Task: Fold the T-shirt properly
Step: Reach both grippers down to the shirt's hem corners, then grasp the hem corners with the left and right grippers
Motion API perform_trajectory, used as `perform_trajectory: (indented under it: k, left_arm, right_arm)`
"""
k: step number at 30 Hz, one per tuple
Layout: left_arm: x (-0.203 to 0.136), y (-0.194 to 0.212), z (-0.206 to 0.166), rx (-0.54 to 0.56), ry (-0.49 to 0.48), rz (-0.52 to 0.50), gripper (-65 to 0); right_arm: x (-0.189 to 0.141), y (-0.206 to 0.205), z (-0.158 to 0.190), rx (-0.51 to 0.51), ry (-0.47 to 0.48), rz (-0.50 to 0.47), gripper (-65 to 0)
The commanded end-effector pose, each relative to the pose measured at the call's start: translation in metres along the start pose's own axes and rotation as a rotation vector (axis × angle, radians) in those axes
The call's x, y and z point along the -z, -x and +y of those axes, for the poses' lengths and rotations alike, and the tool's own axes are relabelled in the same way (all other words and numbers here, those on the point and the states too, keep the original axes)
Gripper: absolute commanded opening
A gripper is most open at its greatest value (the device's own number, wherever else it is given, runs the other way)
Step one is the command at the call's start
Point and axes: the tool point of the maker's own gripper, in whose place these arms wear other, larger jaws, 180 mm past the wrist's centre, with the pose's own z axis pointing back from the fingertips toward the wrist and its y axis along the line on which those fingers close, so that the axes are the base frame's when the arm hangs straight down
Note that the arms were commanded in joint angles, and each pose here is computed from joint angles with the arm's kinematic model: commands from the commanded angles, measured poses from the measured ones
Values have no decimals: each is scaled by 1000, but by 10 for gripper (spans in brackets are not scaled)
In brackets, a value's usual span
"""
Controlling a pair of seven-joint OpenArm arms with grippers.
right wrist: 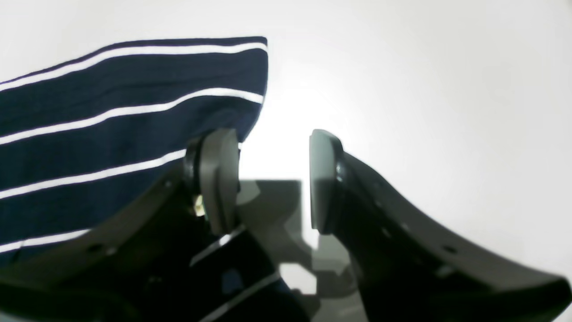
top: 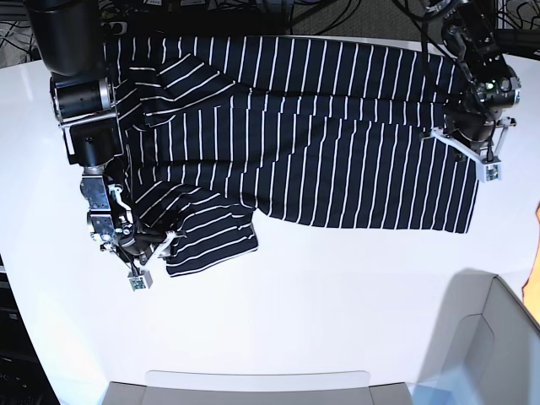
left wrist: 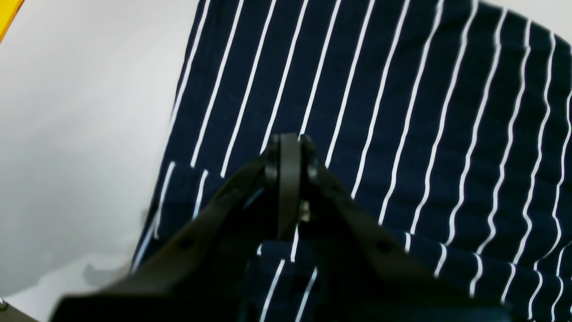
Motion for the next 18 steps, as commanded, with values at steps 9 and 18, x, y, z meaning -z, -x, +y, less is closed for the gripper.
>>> perform_trajectory:
  k: [9, 18]
  left_arm:
    - [14, -74, 18, -21, -15, -146, -444]
    - [92, -152, 92, -317, 104, -144, -424]
  right_arm:
    - [-1, -8, 13, -17, -29, -2, -388]
    - [-4, 1, 6, -22, -18, 7, -388]
